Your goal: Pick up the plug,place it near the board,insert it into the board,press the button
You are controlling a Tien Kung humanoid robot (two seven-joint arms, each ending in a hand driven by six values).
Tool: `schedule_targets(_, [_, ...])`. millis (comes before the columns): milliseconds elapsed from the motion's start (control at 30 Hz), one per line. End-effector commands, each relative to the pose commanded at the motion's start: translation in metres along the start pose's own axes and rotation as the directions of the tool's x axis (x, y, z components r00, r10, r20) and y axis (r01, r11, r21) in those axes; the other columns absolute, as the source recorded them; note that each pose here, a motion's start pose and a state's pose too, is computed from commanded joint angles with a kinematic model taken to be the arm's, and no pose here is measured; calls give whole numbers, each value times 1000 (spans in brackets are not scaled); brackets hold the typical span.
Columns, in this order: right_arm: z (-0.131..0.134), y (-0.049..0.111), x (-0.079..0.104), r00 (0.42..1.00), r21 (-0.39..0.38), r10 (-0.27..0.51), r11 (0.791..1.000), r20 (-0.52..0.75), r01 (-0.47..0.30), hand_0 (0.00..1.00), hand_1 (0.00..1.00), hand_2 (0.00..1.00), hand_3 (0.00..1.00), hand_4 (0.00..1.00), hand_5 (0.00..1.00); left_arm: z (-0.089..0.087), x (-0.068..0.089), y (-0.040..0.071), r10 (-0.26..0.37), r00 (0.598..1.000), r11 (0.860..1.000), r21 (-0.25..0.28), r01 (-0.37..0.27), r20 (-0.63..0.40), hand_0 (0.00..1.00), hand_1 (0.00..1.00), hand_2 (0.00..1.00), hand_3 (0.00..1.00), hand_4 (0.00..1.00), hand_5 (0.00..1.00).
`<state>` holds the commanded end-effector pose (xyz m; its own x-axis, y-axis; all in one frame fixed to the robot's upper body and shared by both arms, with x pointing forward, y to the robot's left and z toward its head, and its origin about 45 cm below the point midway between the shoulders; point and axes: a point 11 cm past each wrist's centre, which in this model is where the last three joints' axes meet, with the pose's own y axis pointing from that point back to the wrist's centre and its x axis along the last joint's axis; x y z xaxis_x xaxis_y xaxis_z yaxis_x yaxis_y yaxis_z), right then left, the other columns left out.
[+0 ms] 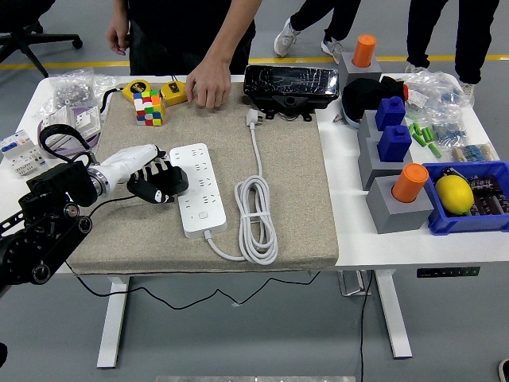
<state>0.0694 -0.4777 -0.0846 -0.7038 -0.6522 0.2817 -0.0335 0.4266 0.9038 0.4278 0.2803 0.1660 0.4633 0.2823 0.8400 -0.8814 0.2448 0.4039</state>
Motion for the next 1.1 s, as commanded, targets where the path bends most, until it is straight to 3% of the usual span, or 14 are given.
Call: schedule_targets(1100, [-6,0,0,1000,12,-1,1000,8,1,770,757,754,772,998,998,0,2,0,-3,1000,1000,-3,3,11,313,409,345,431,760,103])
